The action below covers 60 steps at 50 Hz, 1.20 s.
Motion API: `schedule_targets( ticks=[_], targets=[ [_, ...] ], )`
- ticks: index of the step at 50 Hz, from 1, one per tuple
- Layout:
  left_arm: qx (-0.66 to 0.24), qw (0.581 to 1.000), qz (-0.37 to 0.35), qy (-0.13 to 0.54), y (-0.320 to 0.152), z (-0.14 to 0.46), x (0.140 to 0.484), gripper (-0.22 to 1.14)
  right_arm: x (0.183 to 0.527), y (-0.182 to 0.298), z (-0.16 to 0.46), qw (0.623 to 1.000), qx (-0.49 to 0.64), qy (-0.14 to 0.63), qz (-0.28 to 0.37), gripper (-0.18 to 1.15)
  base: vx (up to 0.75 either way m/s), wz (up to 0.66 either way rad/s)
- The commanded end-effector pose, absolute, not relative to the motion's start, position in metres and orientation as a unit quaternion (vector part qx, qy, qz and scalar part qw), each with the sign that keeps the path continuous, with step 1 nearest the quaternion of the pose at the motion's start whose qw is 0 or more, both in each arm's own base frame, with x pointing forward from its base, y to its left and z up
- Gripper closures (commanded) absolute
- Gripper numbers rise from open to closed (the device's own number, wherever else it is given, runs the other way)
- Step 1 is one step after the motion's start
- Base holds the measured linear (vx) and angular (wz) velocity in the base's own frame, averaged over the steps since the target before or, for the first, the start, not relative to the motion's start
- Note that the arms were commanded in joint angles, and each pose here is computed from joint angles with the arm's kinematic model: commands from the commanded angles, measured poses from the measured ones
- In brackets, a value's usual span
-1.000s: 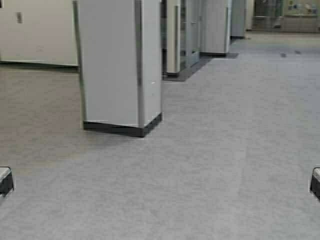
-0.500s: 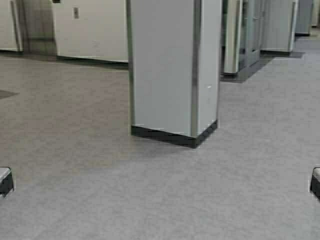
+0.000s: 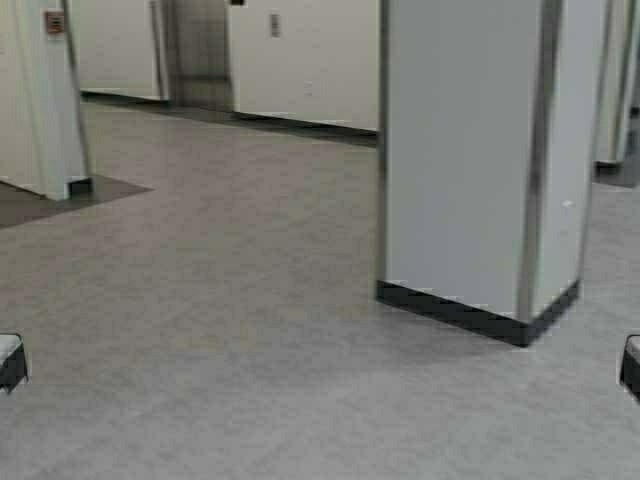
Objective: Navigate to elevator, push the call button, then enter the elevator
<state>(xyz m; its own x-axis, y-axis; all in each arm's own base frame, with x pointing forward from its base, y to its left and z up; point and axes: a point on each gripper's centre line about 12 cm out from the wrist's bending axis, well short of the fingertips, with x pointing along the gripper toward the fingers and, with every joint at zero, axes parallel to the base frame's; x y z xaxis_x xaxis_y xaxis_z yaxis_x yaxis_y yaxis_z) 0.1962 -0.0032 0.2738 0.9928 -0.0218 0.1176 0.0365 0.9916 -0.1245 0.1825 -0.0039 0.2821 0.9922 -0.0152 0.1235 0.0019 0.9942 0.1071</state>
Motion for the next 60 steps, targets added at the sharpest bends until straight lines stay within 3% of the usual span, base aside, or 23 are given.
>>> schedule_targets(
  ticks=[1,60],
  targets=[
    [-0.071,0.996,-0.017,-0.059,-0.004,0.277,0.202,0.89,0.183,-0.004,0.285,0.996,0.051,-0.067,-0.005,0.92,0.74,0.38],
    [-0.086,0.994,-0.019,-0.060,-0.004,0.274,0.201,0.89,0.187,-0.004,0.279,0.997,0.052,-0.055,-0.005,0.92,0.76,0.24]
  ],
)
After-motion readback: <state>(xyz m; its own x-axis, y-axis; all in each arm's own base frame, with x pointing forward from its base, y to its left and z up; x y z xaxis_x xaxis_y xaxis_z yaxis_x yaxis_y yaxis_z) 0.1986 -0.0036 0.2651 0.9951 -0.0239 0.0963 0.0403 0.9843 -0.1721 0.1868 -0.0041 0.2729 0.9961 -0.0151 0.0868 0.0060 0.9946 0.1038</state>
